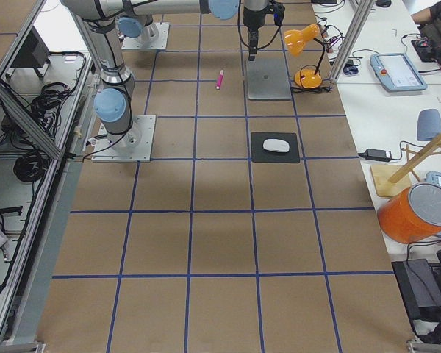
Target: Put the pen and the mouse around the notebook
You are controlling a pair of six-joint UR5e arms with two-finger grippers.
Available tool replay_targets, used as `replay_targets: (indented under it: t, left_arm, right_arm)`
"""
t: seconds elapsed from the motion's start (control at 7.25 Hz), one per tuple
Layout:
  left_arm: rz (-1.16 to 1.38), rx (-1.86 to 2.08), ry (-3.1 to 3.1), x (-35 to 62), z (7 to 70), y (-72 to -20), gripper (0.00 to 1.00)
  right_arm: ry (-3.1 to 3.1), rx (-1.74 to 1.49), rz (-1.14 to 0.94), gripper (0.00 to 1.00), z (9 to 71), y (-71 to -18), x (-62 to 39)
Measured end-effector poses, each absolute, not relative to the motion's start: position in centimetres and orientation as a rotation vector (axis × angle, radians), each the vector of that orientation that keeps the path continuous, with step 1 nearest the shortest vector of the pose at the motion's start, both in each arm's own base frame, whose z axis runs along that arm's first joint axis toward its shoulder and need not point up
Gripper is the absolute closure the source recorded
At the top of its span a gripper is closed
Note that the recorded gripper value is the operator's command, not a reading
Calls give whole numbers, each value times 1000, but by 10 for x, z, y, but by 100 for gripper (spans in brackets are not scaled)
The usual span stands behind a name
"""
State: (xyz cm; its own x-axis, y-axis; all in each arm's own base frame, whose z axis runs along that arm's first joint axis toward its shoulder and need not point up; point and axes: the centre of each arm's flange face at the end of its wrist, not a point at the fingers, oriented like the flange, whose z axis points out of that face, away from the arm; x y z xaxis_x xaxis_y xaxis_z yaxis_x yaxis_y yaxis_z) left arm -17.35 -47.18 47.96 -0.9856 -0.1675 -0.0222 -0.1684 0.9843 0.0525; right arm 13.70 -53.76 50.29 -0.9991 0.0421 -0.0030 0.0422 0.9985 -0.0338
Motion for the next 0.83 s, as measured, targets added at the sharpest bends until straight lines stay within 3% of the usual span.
replay_targets:
  t: [0.83]
  left_arm:
    - [64, -115, 3168, -135, 498, -472, 0]
  right_arm:
    - [3139, 58, -49, 0, 501, -538, 137]
